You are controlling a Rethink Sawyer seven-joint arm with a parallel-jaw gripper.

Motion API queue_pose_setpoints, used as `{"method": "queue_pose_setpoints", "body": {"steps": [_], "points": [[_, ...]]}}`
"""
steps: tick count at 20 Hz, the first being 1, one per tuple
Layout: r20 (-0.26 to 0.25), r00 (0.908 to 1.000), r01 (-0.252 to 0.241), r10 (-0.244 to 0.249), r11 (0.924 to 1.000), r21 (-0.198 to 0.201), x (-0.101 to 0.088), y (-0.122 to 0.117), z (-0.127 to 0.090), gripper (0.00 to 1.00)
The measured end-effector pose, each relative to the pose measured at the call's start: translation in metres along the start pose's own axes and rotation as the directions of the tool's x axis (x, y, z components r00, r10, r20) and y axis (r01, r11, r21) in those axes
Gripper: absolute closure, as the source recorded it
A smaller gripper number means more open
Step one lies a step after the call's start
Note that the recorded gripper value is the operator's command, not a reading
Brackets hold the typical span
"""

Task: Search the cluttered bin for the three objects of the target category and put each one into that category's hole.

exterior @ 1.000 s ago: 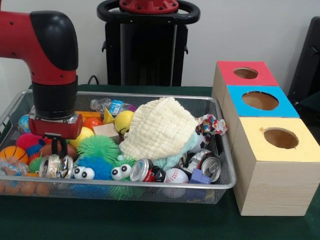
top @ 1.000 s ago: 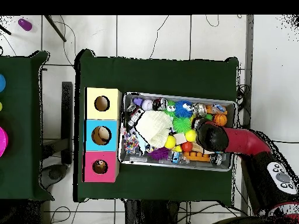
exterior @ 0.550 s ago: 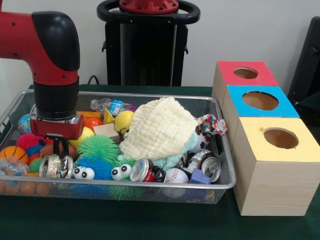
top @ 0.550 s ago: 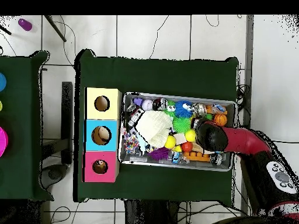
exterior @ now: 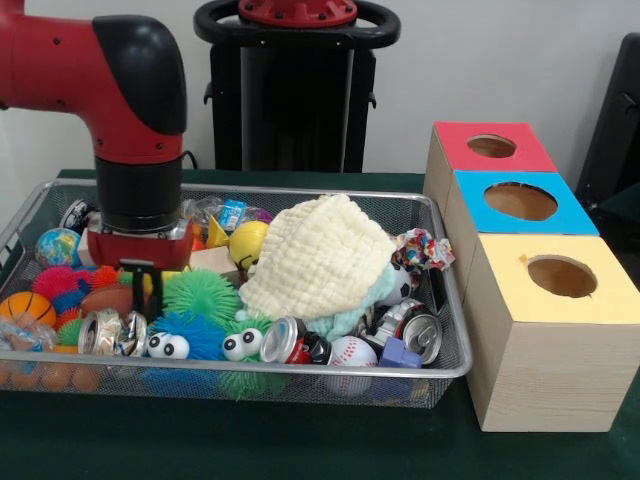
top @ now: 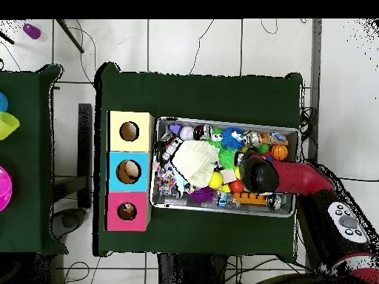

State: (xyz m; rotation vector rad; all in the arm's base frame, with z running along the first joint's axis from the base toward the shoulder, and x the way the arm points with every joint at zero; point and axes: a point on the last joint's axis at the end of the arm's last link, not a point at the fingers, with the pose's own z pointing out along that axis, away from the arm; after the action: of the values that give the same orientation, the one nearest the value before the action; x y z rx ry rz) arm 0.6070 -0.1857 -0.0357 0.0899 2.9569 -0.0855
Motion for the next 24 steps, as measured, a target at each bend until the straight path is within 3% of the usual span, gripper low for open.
{"method": "queue_pose_setpoints", "body": {"steps": [1, 2, 7, 16, 24], "points": [[-0.005, 0.9999, 0.010, -0.010, 1.0000, 0.002, 0.002, 0.004, -0.002, 1.00], [-0.016, 0.9992, 0.037, -0.037, 0.9993, 0.003, 0.006, 0.018, -0.007, 0.00], [-0.024, 0.9978, 0.061, -0.061, 0.9981, 0.005, 0.010, 0.030, -0.014, 0.00], [-0.029, 0.9978, 0.060, -0.059, 0.9979, 0.026, 0.013, 0.020, -0.020, 0.00], [-0.055, 0.9965, 0.065, -0.063, 0.9973, 0.033, 0.028, 0.019, -0.027, 0.00]]}}
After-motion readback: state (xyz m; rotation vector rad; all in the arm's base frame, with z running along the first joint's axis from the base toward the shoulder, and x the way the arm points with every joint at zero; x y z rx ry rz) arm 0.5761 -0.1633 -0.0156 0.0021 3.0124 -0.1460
